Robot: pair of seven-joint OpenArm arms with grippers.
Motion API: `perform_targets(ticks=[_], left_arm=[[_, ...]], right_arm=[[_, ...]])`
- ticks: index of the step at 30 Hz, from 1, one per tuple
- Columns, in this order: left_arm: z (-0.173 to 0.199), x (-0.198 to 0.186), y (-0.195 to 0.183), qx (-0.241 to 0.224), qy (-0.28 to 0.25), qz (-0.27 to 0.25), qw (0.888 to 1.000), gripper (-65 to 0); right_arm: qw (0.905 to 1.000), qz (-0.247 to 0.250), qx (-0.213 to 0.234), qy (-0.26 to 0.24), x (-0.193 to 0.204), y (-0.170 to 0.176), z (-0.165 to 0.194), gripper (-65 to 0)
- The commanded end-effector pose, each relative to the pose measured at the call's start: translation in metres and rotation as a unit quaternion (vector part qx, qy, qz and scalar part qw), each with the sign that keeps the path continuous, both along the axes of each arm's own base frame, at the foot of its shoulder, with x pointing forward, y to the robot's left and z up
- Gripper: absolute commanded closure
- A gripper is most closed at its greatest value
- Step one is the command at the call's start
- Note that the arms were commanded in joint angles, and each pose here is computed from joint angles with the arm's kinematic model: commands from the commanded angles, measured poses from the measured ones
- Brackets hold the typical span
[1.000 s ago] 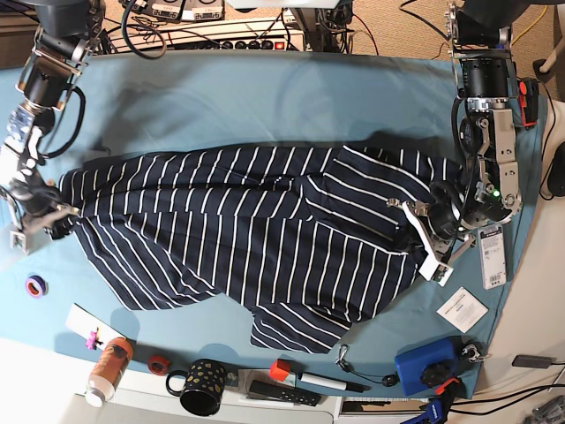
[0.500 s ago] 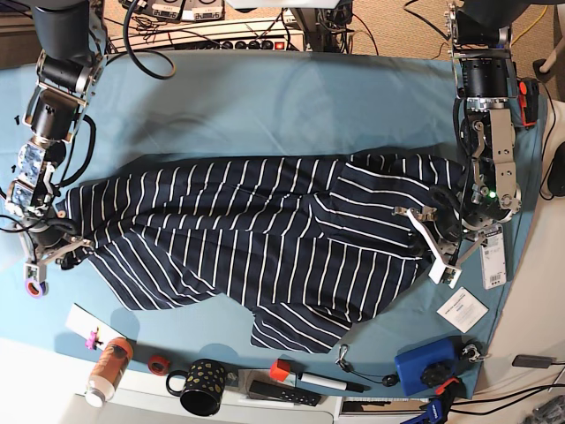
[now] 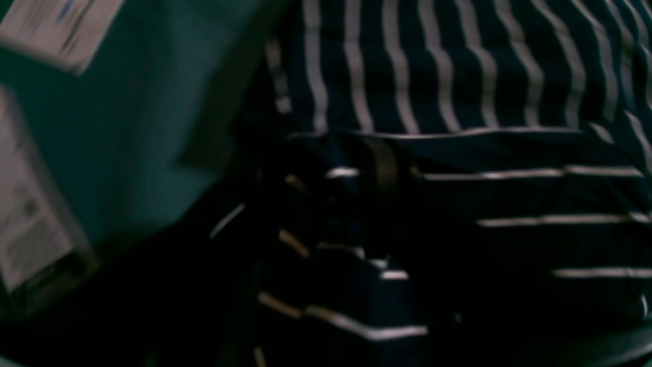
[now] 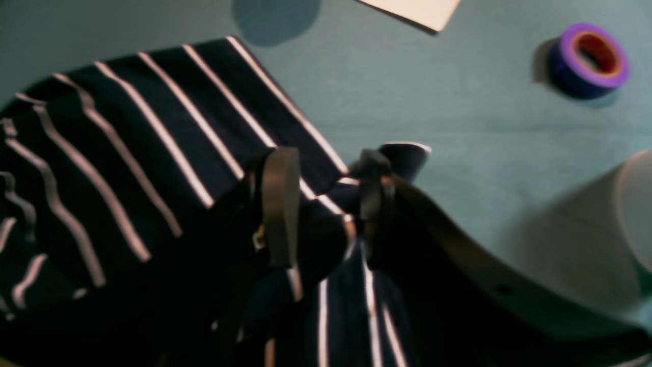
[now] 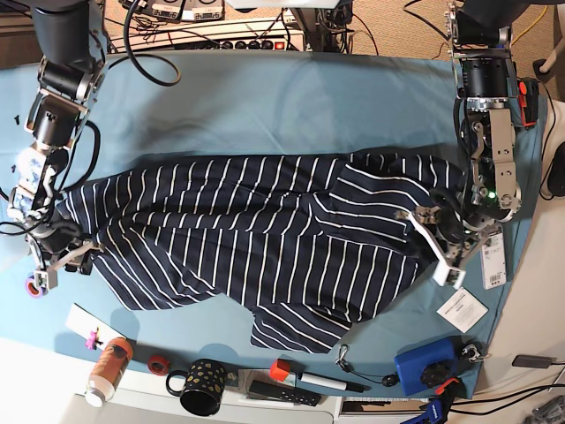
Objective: Layout the t-shirt on the table in an organized manner, then fold the t-shirt properly
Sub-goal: 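Release the shirt with both grippers and lift them clear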
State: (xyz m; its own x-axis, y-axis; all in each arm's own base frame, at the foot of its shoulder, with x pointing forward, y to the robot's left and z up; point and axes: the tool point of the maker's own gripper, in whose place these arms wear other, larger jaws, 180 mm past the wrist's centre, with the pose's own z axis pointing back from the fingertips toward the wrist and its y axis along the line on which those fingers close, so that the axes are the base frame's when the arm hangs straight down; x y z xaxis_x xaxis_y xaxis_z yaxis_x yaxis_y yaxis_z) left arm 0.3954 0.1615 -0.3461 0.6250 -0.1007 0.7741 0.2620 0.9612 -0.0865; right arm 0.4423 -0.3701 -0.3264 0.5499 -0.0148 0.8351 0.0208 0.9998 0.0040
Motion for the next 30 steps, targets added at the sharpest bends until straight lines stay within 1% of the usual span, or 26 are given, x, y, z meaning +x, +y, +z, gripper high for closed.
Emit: perform_targets(ticks=[1,4,6,8,10,12,14,17,19,22,23,25,27,30], left_arm=[[0.023,0.013,0.003,-0.001,-0.03,0.004,1.0,-25.0],[0.032,0.01,0.002,0.002,-0.006,0.0,1.0,-25.0],[0.047,0.006,0.001,-0.006,0.005,-0.01,1.0,-24.9],[0.066,0.001,0.009,-0.005,-0.006,-0.015,1.0,-24.9],[0.077,-0.007,0.03,0.003,-0.023,0.002,1.0,-24.9],[0.083,-0.02,0.056,0.006,-0.032,0.032,0.999,-24.9],[0.087,-0.039,0.081,0.001,-0.038,0.06,0.997,-24.9],[0.091,-0.07,0.107,-0.011,-0.047,0.071,0.996,-24.9],[0.092,-0.09,0.119,-0.02,-0.047,0.076,0.996,-24.9],[0.091,-0.114,0.14,-0.028,-0.044,0.097,0.994,-24.9],[0.091,-0.12,0.146,-0.031,-0.043,0.106,0.993,-24.9],[0.093,-0.13,0.156,-0.036,-0.047,0.119,0.991,-24.9],[0.092,-0.138,0.156,-0.038,-0.045,0.109,0.992,-24.9],[0.086,-0.147,0.152,-0.038,-0.031,0.093,0.994,-24.9]], right_arm=[[0.9989,-0.004,0.003,-0.046,0.014,-0.008,0.037,-20.4],[0.9971,-0.003,0.033,-0.068,0.017,-0.003,0.059,-20.4],[0.9955,0.014,0.038,-0.085,0.017,0.002,0.082,-20.4],[0.9931,0.039,0.033,-0.106,0.013,0.007,0.111,-20.3],[0.9907,0.046,0.023,-0.126,0.006,0.006,0.14,-20.3],[0.9886,0.033,0.009,-0.147,-0.006,-0.003,0.168,-20.3],[0.9871,0.014,0.0,-0.16,-0.021,-0.017,0.189,-20.3],[0.9865,-0.009,0.011,-0.163,-0.045,-0.038,0.2,-20.3],[0.9868,-0.023,0.026,-0.159,-0.06,-0.05,0.194,-20.3],[0.9901,-0.046,0.035,-0.128,-0.084,-0.064,0.165,-20.3],[0.9922,-0.05,0.036,-0.109,-0.093,-0.066,0.15,-20.3],[0.9966,-0.043,0.026,-0.065,-0.11,-0.063,0.118,-20.3],[0.9985,-0.044,0.022,-0.026,-0.127,-0.06,0.084,-20.3],[0.9982,-0.048,0.035,-0.003,-0.15,-0.049,0.044,-20.3]])
